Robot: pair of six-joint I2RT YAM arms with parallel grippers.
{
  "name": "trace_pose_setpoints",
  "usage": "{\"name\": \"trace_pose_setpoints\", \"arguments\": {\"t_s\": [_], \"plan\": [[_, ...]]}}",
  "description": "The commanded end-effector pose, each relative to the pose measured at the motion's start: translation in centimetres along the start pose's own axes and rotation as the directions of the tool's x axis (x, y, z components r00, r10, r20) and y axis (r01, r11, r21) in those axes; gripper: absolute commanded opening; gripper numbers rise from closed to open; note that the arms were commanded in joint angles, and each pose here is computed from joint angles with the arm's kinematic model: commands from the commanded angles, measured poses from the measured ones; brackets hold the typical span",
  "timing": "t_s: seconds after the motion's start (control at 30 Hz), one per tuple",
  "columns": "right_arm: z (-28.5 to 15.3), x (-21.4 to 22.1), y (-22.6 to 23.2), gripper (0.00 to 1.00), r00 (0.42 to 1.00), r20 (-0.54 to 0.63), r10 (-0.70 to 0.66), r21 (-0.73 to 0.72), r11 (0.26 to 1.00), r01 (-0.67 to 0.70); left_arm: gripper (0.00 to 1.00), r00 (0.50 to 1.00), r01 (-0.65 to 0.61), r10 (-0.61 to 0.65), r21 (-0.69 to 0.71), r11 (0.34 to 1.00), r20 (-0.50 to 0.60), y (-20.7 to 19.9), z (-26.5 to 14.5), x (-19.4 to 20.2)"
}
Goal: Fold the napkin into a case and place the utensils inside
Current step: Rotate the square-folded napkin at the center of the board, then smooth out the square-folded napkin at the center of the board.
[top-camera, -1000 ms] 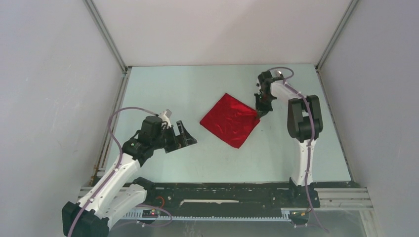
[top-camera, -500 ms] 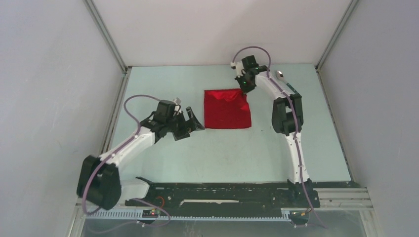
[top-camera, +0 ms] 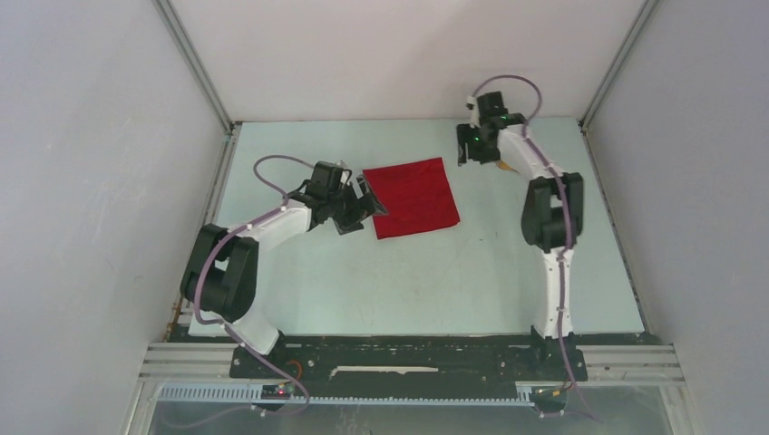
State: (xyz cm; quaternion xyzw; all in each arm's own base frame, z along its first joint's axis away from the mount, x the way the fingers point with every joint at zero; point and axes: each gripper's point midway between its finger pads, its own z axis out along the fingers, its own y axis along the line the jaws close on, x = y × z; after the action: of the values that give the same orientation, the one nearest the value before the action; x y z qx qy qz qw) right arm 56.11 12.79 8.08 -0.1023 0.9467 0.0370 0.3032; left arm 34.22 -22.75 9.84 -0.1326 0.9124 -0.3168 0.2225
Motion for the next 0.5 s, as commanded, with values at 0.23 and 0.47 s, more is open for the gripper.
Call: {"name": "trace_pose_setpoints", "arguments": {"t_s": [0.23, 0.47], "plan": [[-8.0, 8.8, 6.2, 0.68, 0.862, -0.168, 0.478, -0.414, 0.760, -0.501, 0.82, 0.996, 0.075, -0.073, -0.034, 0.997, 0.056, 1.8, 3.1, 0.0], [-8.2, 10.5, 5.4, 0.64, 0.833, -0.201, 0.516, -0.434, 0.715, -0.548, 0.77, 0.993, 0.103, -0.099, -0.073, 0.992, 0.059, 3.4, 4.9, 1.5]]}}
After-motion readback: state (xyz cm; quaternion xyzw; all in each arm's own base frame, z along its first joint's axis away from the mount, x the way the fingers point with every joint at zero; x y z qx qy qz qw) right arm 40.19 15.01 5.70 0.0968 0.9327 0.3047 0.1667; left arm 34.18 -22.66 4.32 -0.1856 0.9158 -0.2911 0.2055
